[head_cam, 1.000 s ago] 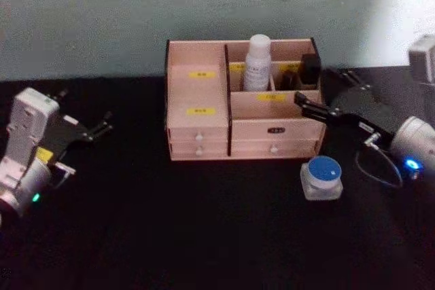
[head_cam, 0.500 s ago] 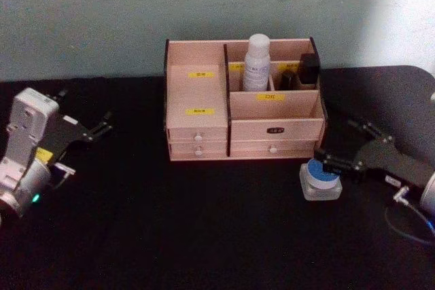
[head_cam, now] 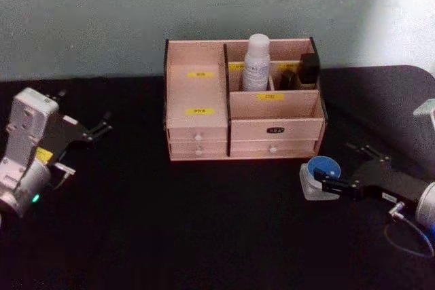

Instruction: Pick up the facial cleanser and watermelon frost from the table and place them into the tiered storage box.

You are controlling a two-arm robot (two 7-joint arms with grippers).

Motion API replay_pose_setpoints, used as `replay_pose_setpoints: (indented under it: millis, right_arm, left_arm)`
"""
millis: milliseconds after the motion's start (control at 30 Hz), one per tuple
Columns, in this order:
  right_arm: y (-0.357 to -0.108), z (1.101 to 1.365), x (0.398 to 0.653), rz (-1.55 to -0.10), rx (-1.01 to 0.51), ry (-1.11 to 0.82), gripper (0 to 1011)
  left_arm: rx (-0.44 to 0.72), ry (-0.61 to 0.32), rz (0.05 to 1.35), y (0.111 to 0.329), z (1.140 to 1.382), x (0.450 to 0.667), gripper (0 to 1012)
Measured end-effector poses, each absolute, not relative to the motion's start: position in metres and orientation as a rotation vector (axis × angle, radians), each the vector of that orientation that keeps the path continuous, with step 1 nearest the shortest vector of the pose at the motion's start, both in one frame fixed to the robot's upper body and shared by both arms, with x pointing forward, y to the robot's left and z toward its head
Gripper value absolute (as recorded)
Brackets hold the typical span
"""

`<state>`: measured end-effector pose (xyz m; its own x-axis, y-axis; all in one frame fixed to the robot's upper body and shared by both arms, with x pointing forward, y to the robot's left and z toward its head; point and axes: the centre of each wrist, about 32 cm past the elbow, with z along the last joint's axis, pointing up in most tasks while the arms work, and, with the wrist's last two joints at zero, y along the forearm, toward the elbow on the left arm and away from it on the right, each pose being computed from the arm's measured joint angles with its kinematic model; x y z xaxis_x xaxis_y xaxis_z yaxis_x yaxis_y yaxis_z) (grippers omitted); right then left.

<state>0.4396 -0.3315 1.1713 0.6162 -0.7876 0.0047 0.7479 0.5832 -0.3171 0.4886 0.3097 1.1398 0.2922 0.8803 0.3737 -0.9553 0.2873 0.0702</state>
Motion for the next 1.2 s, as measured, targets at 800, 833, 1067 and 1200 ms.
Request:
replay_pose_setpoints:
  millis: [800, 833, 1067, 1200]
  right_arm:
    - [-0.325, 1.163, 0.457, -0.891, -0.360, 0.218, 1000]
    - [-0.325, 1.163, 0.457, -0.890, -0.362, 0.218, 1000]
    - [-0.325, 1.161, 0.459, -0.891, -0.376, 0.212, 1000]
    - [-0.325, 1.160, 0.461, -0.891, -0.382, 0.210, 1000]
  left_arm:
    - [0.305, -0.285, 1.248, 0.310, 1.140, 0.489, 1001]
    - [0.304, -0.285, 1.248, 0.310, 1.140, 0.489, 1001]
    - [0.304, -0.285, 1.248, 0.310, 1.140, 0.489, 1001]
    - [0.304, -0.285, 1.248, 0.310, 1.140, 0.489, 1001]
